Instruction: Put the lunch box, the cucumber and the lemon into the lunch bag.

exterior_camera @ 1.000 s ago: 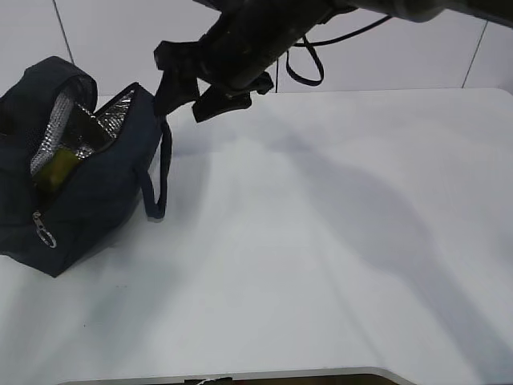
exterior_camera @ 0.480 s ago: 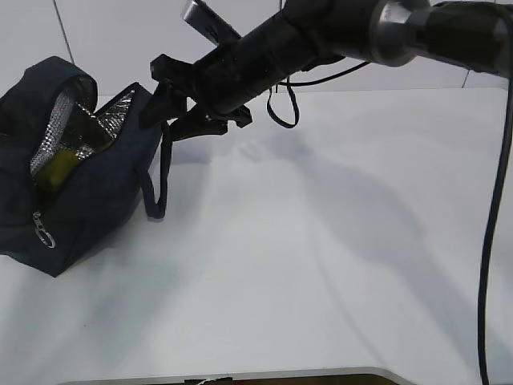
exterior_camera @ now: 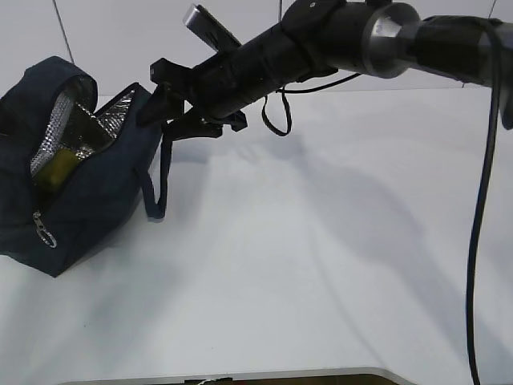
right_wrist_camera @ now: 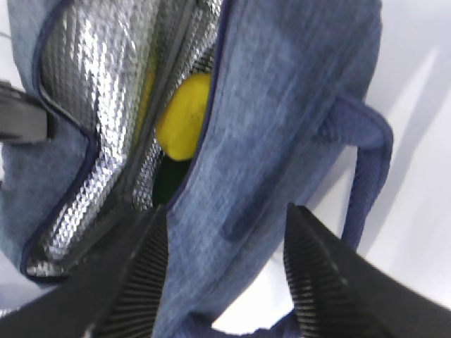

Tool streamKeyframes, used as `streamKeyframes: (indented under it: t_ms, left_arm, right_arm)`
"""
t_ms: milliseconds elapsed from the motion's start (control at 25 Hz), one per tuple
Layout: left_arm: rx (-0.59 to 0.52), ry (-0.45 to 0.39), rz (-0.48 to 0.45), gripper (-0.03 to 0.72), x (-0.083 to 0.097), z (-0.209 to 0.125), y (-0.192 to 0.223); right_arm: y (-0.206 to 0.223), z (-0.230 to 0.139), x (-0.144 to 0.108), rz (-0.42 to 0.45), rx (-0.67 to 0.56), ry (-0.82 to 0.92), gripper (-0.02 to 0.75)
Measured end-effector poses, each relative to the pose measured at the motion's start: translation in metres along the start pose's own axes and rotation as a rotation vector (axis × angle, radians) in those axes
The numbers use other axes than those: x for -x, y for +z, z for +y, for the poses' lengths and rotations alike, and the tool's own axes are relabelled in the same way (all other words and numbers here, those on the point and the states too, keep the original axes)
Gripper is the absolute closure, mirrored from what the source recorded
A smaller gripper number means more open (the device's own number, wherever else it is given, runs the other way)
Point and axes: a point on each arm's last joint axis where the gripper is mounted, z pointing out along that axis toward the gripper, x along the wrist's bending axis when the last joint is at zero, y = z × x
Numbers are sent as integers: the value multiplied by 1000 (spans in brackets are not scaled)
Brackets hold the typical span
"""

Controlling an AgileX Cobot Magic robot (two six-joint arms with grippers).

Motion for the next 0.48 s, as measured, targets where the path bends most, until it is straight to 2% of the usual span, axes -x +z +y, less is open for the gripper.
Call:
streamKeyframes:
  t_ms: [240, 480]
  left_arm:
    - [2, -2, -4, 702, 0, 0, 0]
    - [3, -4, -9, 702, 1, 0, 0]
  right_arm:
    - [1, 2, 0, 7, 22, 12, 312]
    - [13, -4, 13, 14, 8, 36, 312]
